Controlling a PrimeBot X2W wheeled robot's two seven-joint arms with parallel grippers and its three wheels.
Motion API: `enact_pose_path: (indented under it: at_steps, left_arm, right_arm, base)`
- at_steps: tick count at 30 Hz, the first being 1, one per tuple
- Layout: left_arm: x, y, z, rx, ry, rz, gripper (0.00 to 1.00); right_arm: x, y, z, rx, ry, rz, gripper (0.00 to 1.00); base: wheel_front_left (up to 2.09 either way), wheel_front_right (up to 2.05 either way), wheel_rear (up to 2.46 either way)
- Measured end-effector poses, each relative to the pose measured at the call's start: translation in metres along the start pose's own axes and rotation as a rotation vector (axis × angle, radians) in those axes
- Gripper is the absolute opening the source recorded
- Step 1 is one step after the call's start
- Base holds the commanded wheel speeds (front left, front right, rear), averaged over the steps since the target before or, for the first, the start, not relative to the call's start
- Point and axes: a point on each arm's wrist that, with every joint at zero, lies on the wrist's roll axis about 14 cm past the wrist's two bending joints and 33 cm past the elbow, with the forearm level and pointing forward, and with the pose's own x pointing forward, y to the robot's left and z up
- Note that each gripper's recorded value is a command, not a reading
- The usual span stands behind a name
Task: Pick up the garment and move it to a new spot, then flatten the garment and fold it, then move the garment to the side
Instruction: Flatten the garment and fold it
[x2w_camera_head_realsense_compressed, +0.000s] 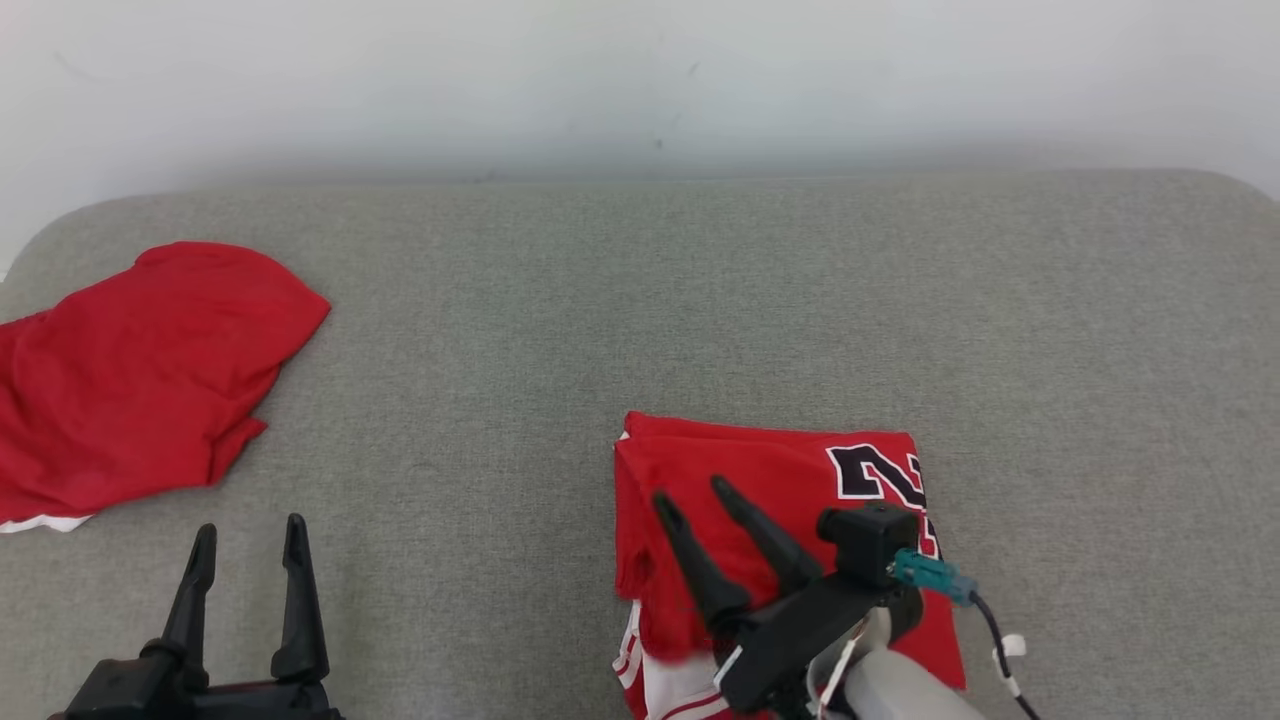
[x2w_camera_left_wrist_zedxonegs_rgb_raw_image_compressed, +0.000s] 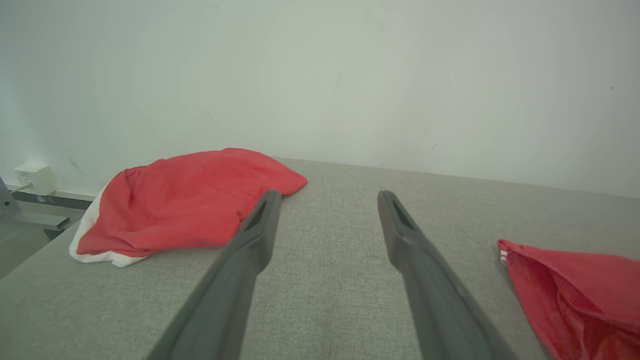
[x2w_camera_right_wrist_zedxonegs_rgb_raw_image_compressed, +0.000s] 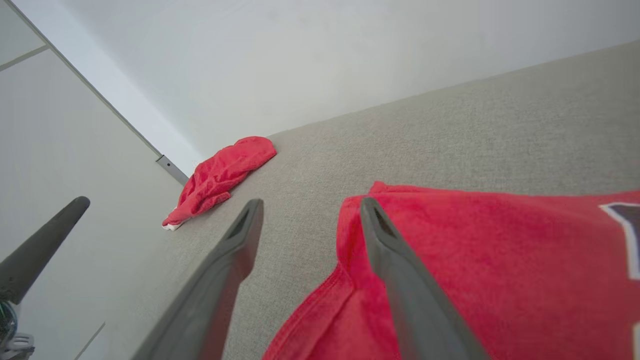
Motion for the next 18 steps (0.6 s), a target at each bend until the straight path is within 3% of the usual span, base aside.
enact_pose_path:
  at_steps: [8, 18]
  left_arm:
    - [0.003, -0.005, 0.003, -0.003, -0.01, -0.016, 1.0]
    - [0.001, -0.01, 0.014, 0.013, -0.041, -0.038, 1.0]
  right_arm:
    - [-0.028, -0.053, 0.063, -0.162, -0.161, -0.11, 1.0]
    - [-0.086, -0.082, 0.109, -0.319, -0.31, -0.248, 1.0]
  base:
    - [0.0, 0.0, 0.0]
    - [0.0, 0.0, 0.0]
